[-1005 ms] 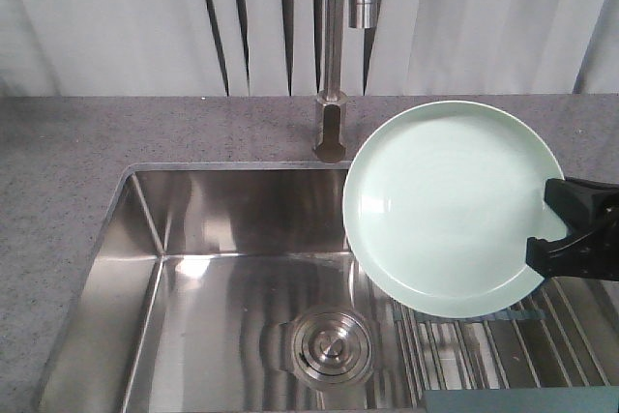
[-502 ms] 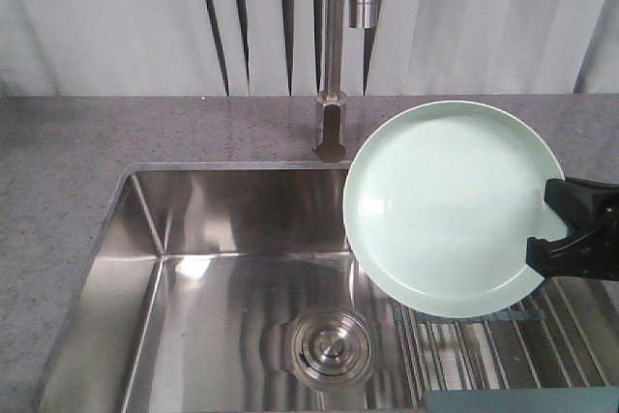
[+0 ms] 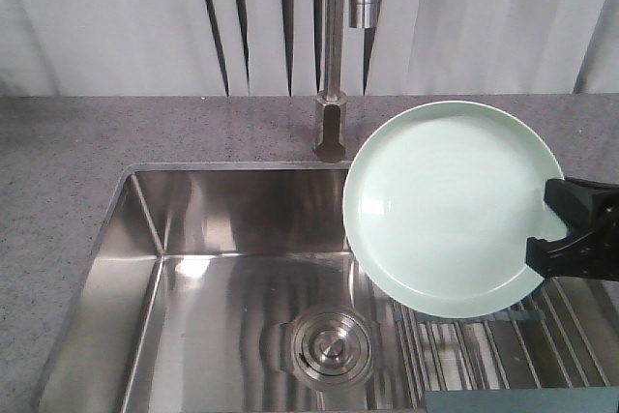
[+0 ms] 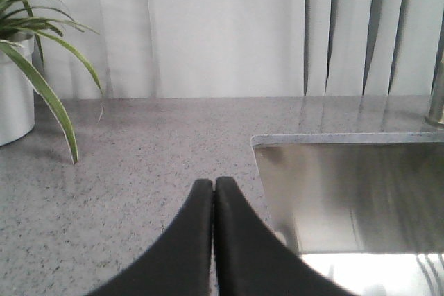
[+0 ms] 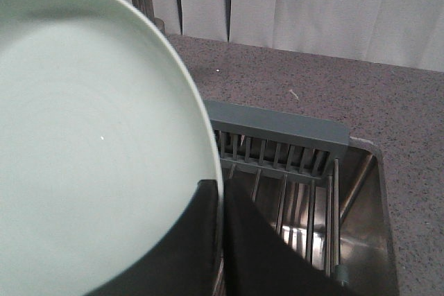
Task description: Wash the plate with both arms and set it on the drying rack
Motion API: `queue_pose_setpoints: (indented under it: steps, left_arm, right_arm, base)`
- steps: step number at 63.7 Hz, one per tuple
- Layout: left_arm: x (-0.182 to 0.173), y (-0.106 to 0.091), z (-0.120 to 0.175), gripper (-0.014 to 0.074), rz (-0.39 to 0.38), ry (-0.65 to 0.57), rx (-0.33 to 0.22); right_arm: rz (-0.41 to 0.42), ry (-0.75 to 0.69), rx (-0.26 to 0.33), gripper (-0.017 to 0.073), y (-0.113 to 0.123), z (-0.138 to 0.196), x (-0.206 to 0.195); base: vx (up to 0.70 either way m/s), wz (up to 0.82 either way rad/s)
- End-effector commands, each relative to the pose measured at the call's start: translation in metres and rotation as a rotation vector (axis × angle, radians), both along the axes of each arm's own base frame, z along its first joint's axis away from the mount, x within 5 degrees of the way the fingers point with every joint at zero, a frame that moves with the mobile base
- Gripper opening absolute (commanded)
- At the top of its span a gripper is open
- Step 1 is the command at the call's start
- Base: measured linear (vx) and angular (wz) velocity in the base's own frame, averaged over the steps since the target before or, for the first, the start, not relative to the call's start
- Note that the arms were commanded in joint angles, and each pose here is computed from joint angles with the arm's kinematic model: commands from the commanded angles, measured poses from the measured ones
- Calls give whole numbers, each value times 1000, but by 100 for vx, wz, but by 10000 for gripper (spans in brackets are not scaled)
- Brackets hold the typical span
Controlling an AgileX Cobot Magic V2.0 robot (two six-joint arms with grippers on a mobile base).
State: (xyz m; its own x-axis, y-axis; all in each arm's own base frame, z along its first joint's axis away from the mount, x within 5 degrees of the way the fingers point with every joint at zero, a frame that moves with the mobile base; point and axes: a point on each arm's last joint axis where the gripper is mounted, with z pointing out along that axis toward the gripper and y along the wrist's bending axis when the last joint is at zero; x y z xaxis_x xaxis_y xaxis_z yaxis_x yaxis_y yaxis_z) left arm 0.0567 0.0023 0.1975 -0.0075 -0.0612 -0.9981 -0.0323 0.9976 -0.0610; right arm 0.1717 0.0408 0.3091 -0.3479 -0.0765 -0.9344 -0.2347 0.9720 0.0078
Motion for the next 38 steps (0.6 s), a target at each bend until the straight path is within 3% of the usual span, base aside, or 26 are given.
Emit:
queue_pose_setpoints:
  steps: [1, 18, 38]
  left_arm:
    - [-2, -2, 28, -6, -17, -147, 10]
    - [19, -2, 89, -6, -27, -167, 14]
    - [79, 2, 134, -6, 8, 127, -5]
  right_arm:
    - [-6, -119, 14, -5, -1, 19, 2]
    - [-6, -119, 14, -5, -1, 19, 2]
    - [-6, -119, 14, -5, -1, 19, 2]
  base:
    - [0, 0]
    - [0, 0]
    - [0, 0]
